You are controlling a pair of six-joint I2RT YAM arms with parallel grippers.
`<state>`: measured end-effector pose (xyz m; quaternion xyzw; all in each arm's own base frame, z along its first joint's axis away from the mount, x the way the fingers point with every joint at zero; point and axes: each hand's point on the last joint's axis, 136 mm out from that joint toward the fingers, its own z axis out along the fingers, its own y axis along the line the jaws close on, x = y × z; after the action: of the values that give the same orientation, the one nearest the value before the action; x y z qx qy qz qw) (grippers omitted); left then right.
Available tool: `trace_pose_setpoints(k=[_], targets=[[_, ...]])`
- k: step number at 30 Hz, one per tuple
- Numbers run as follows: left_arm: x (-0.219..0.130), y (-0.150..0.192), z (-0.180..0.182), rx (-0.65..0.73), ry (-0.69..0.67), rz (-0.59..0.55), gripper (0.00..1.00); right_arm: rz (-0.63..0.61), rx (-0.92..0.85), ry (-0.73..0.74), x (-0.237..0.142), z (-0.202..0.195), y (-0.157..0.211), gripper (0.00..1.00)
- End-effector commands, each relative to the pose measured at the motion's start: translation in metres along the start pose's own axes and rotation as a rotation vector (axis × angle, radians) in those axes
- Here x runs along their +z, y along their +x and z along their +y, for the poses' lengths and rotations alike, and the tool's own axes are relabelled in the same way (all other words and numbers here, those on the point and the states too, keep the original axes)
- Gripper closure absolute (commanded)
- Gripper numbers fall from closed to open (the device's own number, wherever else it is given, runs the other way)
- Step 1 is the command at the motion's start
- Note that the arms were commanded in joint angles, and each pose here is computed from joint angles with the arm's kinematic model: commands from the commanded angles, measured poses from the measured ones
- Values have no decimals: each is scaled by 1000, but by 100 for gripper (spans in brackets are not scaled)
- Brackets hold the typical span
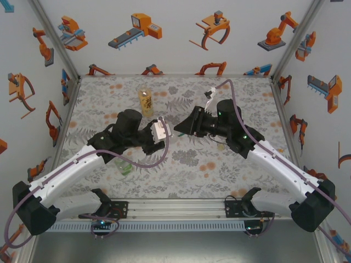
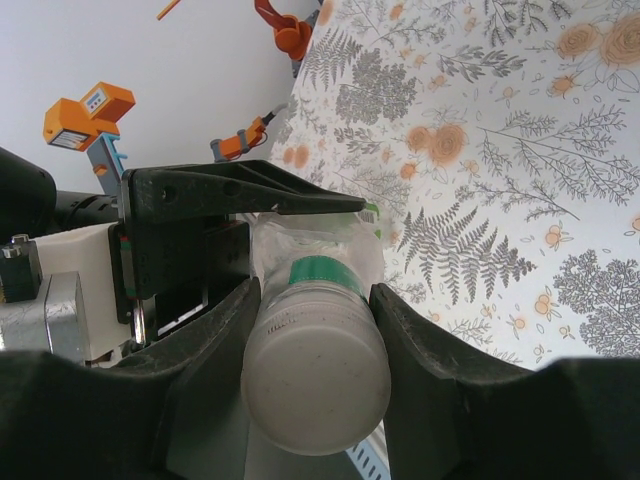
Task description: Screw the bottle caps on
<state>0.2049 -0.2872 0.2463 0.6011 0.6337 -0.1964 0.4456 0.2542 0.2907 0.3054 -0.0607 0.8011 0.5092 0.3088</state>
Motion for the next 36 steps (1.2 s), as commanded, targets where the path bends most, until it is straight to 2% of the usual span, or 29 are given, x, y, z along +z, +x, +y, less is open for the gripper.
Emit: trace_pose_setpoints(k=[1, 3, 4, 9, 15, 19, 22, 27, 36], targets=[[-14, -24, -1, 52, 1, -92, 51, -8, -10, 19, 0, -2, -2, 71], [-16, -26, -5, 62, 11, -115, 35, -4, -22, 58, 0, -10, -1, 72], [-17, -28, -6, 66, 15, -124, 32, 4, -32, 86, 0, -15, 0, 73], [-22, -31, -9, 80, 21, -146, 27, 45, -113, 264, -4, -39, -1, 76], [-22, -31, -2, 64, -18, -144, 26, 75, -267, 518, -18, -71, -19, 78], [-18, -28, 23, -44, -107, -87, 27, 108, -330, 674, -26, -99, -38, 82], [-18, -24, 38, -95, -158, -53, 27, 118, -334, 745, -30, -119, -58, 83], [-26, -27, 60, -188, -237, -57, 27, 104, -344, 832, -36, -150, -96, 84], [-52, -11, 82, -375, -318, -1, 29, 66, -383, 972, -35, -197, -167, 86]])
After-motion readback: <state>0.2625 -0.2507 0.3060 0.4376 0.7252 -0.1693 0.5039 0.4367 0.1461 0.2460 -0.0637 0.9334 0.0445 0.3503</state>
